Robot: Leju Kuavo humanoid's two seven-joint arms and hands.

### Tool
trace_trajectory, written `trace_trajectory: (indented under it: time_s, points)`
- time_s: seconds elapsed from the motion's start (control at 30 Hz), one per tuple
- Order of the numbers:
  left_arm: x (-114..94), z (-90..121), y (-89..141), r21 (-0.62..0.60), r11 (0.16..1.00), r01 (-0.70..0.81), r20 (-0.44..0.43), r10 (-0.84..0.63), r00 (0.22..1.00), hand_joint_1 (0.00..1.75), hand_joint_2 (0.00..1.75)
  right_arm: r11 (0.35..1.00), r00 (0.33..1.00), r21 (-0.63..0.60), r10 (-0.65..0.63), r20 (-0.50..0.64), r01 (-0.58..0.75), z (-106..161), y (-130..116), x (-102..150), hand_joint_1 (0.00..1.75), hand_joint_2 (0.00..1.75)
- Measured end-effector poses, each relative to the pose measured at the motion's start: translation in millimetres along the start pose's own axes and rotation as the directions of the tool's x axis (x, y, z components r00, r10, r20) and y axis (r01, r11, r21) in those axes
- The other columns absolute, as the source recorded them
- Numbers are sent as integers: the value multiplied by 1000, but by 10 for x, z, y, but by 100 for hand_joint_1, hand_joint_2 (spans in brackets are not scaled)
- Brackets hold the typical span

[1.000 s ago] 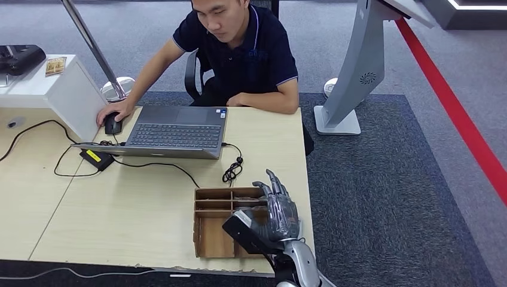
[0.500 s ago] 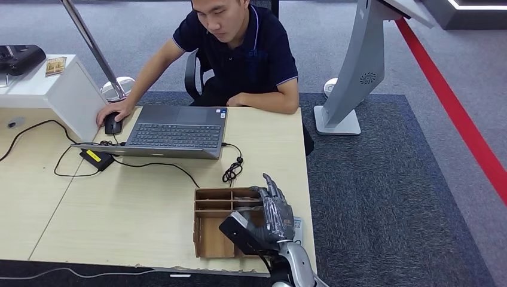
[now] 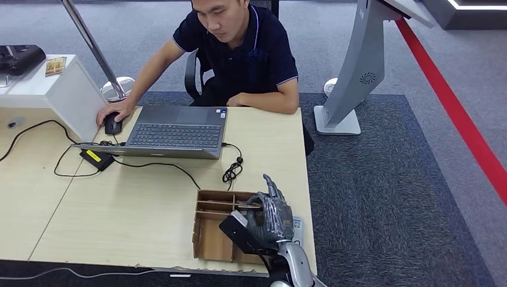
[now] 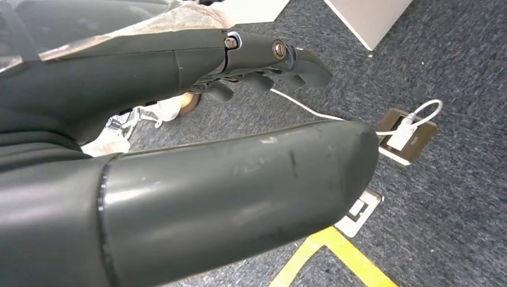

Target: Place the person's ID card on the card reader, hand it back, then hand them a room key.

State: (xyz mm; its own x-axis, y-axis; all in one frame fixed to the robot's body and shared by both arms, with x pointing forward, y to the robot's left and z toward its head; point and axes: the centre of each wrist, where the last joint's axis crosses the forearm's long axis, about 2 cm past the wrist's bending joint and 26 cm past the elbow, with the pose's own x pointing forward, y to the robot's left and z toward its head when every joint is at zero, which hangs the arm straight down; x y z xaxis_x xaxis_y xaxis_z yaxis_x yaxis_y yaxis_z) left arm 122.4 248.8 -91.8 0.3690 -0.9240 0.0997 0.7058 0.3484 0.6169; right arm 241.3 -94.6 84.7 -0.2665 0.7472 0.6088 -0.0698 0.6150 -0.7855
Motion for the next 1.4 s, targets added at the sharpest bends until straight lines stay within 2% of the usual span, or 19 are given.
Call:
trace_trajectory:
  time_s: [0.9, 1.1, 1.4]
  points:
    - [16, 2, -1, -5, 1000, -12, -1, 12, 1000, 0, 0, 998, 999, -43, -49, -16, 48, -11, -28, -52, 175, 175]
    - [11, 5, -7, -2, 1000, -26, -7, 26, 1000, 0, 0, 995, 998, -82, -60, -18, 58, -26, -133, -88, 175, 175]
    - [-37, 22, -47, 4, 999, -43, -22, 43, 999, 0, 0, 977, 997, -196, -79, 20, 81, -33, -436, -85, 175, 175]
